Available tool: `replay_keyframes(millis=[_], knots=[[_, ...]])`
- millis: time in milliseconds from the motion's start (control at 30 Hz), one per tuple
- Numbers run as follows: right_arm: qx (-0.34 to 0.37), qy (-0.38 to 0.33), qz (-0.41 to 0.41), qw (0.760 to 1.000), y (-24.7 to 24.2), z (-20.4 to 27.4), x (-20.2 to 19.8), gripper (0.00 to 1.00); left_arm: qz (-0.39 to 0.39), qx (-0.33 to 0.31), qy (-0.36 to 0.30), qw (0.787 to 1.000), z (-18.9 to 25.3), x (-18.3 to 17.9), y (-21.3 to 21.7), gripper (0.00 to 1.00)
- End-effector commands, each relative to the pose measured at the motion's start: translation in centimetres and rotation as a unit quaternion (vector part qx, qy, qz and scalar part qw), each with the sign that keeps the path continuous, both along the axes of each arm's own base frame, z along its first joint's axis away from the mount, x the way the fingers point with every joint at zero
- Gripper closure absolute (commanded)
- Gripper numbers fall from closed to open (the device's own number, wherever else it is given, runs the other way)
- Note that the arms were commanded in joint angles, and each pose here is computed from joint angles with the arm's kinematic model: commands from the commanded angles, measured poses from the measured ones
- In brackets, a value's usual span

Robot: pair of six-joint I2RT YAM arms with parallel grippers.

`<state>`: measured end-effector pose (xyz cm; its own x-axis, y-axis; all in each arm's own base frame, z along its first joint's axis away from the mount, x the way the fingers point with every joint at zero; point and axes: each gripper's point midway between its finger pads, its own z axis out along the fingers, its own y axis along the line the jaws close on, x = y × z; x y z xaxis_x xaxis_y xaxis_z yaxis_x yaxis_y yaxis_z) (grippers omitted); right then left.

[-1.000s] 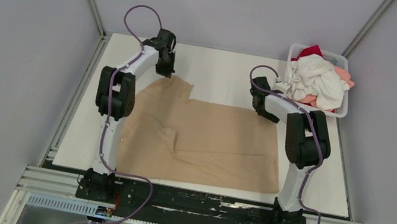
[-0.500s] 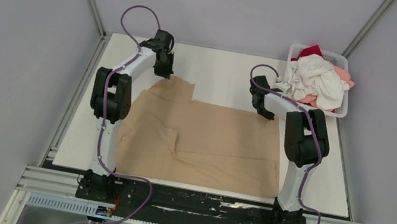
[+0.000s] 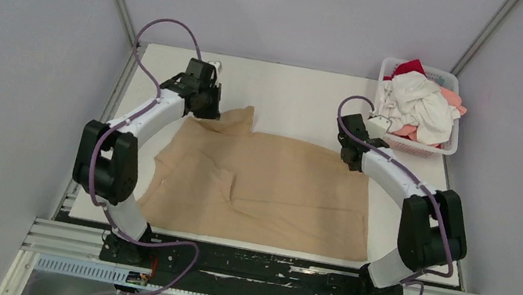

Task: Fold and stack the t-shirts
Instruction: Fold the other side of the tshirt into a rectangle

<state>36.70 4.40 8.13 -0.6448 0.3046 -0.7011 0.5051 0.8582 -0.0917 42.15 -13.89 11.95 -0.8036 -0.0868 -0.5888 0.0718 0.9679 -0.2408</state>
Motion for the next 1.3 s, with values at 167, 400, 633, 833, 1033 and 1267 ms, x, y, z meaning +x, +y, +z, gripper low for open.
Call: replay_keyframes(millis=[167, 400, 633, 833, 1033, 1267], knots=[[0.023, -0.033, 0.046, 0.998, 1.0, 2.1, -4.5, 1.0, 0.056, -0.019, -0.038, 0.998, 1.4, -8.4, 0.5, 1.0], [0.024, -0.039, 0.062, 0.997, 1.1, 3.3, -6.7, 1.0, 0.098, -0.025, -0.037, 0.994, 2.2, -13.6, 2.0, 1.0], [0.014, -0.048, 0.062, 0.997, 0.2, 5.0, -8.4, 1.0, 0.115, -0.037, -0.054, 0.991, 4.3, -16.4, 3.4, 1.0], [0.01, -0.039, 0.06, 0.997, -0.4, 5.2, -9.6, 1.0, 0.11, -0.037, -0.063, 0.991, 5.4, -18.2, 4.2, 1.0], [0.015, -0.038, 0.063, 0.997, -0.5, 5.0, -10.3, 1.0, 0.102, -0.06, -0.051, 0.992, 4.3, -20.7, 4.2, 1.0], [0.034, 0.008, 0.046, 0.998, -0.4, 2.1, -12.4, 1.0, 0.164, -0.093, 0.055, 0.981, -1.9, -25.2, 4.4, 0.89]])
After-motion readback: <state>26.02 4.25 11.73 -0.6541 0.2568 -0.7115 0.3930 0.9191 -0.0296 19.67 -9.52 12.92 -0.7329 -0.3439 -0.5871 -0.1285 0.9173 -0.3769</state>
